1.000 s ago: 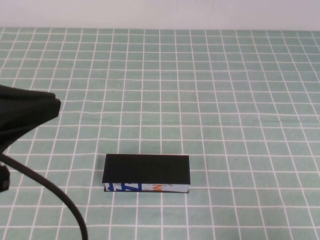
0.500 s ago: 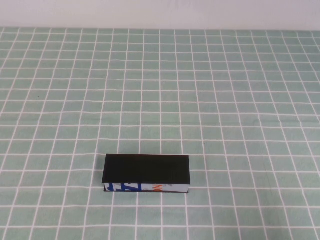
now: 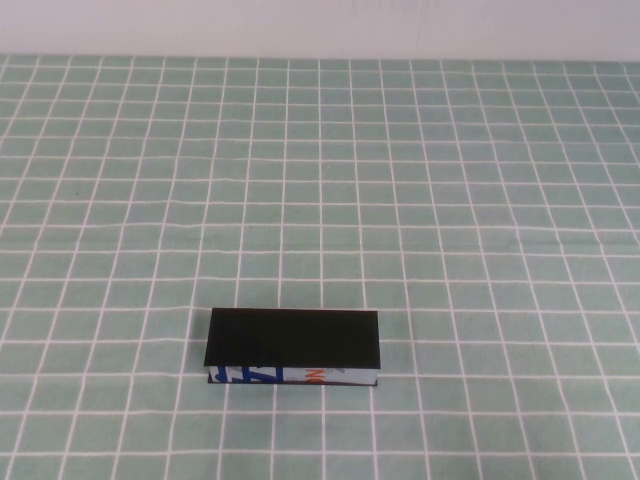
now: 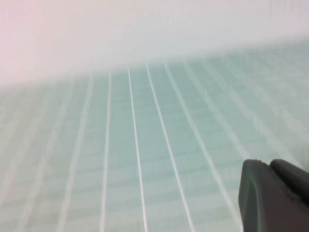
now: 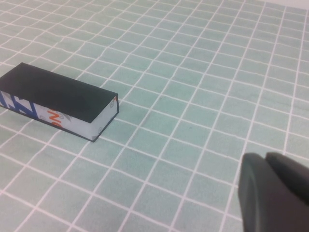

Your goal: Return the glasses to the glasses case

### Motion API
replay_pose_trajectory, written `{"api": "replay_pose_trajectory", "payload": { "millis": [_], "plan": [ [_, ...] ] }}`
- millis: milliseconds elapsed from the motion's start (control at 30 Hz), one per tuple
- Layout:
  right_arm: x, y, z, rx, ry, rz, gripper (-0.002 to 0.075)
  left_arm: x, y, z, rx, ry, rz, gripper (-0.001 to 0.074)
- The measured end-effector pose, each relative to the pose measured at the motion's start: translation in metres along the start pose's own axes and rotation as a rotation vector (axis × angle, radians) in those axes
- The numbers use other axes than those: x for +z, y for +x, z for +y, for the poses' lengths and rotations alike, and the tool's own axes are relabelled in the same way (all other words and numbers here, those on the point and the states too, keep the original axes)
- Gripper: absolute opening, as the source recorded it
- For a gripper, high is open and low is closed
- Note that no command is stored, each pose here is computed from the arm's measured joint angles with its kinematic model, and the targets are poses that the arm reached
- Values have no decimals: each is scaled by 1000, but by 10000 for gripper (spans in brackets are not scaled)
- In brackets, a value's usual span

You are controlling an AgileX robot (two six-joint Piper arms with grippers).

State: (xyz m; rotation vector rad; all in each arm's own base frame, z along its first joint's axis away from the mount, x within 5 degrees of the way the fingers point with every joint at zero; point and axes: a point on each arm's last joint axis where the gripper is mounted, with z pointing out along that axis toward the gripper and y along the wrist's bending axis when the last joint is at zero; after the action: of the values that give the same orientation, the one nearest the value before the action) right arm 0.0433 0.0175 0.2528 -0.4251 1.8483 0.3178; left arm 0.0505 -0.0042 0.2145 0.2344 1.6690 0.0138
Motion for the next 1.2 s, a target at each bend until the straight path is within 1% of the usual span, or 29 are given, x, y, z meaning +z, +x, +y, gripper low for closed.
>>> {"api": "replay_pose_trajectory", "payload": {
  "millis": [100, 200, 1200],
  "plan": [
    [0, 0, 0, 0, 0, 0, -11, 7, 29, -5, -6, 12, 90, -2],
    [0, 0, 0, 0, 0, 0, -11, 7, 39, -5, -30, 9, 157, -2],
    [0, 0, 0, 0, 0, 0, -11, 7, 40, -5, -45, 6, 167, -2]
  ]
}}
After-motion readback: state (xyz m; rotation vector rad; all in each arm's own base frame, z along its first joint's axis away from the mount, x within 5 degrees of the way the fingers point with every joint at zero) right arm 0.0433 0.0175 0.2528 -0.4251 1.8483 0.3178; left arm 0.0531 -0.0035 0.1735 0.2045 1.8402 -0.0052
